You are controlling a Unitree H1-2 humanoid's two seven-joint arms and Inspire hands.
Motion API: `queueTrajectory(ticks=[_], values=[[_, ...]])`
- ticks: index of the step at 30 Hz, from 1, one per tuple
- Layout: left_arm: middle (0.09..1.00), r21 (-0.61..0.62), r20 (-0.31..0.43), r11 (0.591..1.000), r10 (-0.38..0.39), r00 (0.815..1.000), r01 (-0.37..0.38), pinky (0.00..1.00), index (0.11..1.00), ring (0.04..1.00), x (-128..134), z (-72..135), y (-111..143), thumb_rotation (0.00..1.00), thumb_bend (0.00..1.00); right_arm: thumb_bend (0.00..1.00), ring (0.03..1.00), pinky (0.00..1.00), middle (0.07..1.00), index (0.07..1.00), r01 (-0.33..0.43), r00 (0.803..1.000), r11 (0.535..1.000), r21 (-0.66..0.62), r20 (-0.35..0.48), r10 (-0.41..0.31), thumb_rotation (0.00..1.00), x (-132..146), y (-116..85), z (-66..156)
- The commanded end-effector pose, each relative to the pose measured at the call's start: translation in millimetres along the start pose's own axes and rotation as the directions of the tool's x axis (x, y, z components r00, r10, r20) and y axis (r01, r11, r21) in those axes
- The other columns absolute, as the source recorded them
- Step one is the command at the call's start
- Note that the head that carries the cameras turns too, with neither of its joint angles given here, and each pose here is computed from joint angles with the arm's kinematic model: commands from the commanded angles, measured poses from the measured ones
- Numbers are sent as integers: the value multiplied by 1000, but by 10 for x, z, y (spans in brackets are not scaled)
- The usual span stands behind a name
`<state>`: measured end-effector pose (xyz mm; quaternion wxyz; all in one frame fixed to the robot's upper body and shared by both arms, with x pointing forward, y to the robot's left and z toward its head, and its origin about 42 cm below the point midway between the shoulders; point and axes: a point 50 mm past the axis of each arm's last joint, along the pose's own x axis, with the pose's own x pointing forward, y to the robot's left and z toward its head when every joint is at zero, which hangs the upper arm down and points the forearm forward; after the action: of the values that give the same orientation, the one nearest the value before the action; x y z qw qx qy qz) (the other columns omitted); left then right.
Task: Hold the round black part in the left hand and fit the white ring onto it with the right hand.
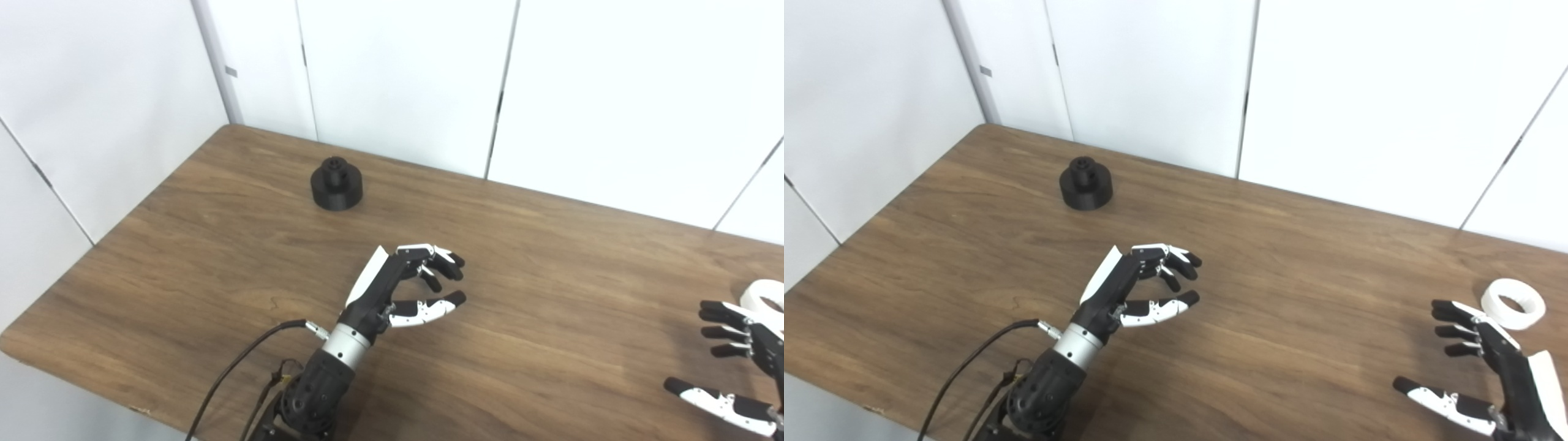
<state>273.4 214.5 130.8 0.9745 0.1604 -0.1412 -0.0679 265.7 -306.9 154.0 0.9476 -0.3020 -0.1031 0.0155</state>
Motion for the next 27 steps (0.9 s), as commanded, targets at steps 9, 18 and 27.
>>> queueTrajectory(ticks=[9, 18, 27], values=[[677, 28, 94, 998, 50, 994, -53, 501, 498, 643, 135, 149, 101, 63, 506, 706, 686, 576, 742, 748, 29, 998, 1000, 8, 50, -29, 0, 64, -103, 73], [751, 240, 90, 959, 133, 987, -151, 696, 498, 769, 223, 290, 423, 70, 510, 710, 690, 582, 740, 745, 34, 998, 999, -8, 51, -33, 0, 56, -138, 36], [755, 371, 57, 913, 163, 985, -172, 591, 497, 736, 389, 440, 717, 76, 512, 715, 667, 564, 731, 745, 23, 999, 1000, 8, 47, -24, 0, 37, -169, 7]])
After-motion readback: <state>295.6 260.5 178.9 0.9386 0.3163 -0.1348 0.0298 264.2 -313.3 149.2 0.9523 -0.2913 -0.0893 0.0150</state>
